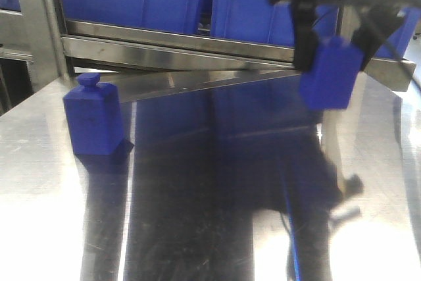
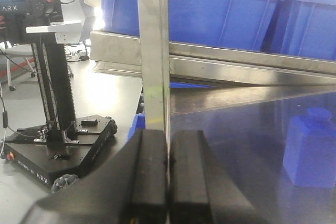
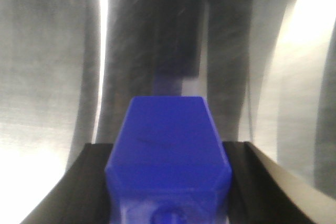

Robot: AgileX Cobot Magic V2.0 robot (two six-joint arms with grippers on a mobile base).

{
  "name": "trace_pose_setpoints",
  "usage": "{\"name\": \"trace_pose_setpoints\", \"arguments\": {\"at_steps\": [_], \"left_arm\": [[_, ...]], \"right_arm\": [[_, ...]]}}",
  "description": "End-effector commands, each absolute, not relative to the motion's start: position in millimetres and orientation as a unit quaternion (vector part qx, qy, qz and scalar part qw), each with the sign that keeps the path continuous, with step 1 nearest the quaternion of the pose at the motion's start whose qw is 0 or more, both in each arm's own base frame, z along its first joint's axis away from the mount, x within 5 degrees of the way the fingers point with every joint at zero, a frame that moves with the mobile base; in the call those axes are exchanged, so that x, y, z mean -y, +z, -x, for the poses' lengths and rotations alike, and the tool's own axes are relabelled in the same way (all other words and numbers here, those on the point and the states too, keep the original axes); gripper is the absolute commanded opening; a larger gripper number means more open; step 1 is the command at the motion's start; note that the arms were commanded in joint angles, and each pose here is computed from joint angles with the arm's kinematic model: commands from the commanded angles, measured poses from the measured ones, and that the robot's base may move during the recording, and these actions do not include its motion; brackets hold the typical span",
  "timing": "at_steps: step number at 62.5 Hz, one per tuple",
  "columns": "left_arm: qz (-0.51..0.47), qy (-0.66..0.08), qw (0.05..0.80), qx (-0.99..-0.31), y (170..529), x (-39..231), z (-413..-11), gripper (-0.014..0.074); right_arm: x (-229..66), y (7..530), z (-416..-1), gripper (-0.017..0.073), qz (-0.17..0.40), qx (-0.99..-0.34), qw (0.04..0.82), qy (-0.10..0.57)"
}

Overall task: Pick and sort blue part to right shelf
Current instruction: 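Lift the blue block with the right gripper and raise it clear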

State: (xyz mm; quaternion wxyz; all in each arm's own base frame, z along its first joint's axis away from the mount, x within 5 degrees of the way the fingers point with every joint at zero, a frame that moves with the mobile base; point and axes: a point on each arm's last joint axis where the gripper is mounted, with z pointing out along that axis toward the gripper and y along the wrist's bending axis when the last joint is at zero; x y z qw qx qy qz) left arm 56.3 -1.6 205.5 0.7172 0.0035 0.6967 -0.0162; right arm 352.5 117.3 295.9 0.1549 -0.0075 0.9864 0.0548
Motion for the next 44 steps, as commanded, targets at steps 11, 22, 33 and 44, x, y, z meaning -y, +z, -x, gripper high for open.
{"name": "trace_pose_setpoints", "arguments": {"at_steps": [11,22,33,44], "left_arm": [[0.002,-0.024,0.745,-0.666,207,2,-55,0.0125],[0.002,-0.024,0.745,-0.666,207,2,-55,0.0125],[0.002,-0.024,0.745,-0.666,207,2,-55,0.0125],[0.002,-0.024,0.745,-0.666,207,2,-55,0.0125]], "right_arm": [[-51,336,-303,0.0382,0.024,-0.947,0.315,0.055],[-16,333,-269,0.0382,0.015,-0.922,0.385,0.031],[-9,331,-240,0.0382,0.005,-0.898,0.44,0.025],[-8,330,-207,0.0382,0.002,-0.858,0.513,0.025]]}}
